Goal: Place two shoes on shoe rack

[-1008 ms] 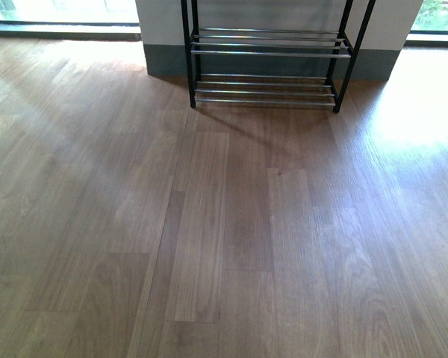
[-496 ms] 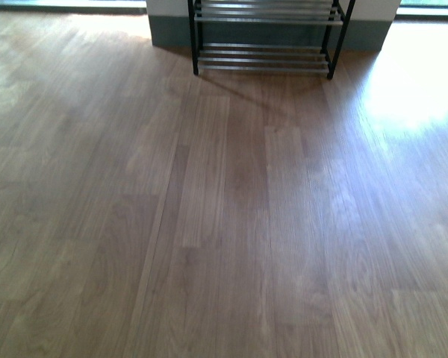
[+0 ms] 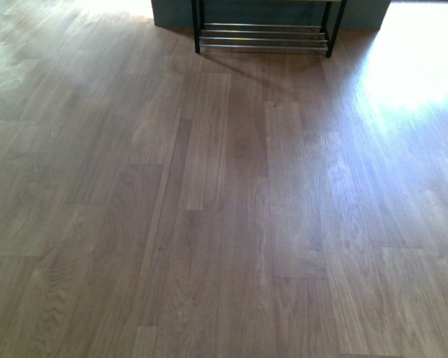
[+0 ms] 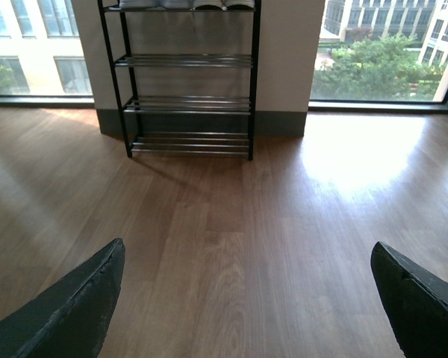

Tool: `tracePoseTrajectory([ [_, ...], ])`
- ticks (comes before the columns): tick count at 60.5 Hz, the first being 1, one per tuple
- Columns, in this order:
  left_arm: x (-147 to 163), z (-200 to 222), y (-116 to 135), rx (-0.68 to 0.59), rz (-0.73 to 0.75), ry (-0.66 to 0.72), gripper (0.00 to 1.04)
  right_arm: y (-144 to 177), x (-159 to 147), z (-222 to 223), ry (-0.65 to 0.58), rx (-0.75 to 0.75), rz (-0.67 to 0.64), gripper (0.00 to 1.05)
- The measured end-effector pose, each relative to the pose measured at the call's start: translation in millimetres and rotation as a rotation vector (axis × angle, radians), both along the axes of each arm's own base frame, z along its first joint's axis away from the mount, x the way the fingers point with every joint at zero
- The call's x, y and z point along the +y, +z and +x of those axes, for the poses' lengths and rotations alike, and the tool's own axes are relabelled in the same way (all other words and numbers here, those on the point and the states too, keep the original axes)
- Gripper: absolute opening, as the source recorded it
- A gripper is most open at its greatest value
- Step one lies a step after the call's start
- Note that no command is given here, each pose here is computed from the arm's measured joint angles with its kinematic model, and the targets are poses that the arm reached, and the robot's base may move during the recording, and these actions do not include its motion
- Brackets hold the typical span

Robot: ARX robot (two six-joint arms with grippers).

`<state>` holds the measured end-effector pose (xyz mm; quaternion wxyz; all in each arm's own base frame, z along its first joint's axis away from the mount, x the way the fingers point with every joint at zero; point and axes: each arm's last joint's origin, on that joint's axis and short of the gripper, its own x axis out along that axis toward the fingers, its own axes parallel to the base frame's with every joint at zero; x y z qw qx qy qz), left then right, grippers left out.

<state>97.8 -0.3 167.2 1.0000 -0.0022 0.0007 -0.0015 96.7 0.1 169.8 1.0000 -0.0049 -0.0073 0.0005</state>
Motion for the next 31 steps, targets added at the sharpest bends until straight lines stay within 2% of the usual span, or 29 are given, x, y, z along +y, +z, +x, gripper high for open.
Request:
tracePoseTrajectory([
  [31, 0.0, 0.0, 0.0, 0.0, 0.0, 0.0, 0.95, 0.0, 0.0, 0.0, 0.0, 0.0, 0.0, 0.96],
])
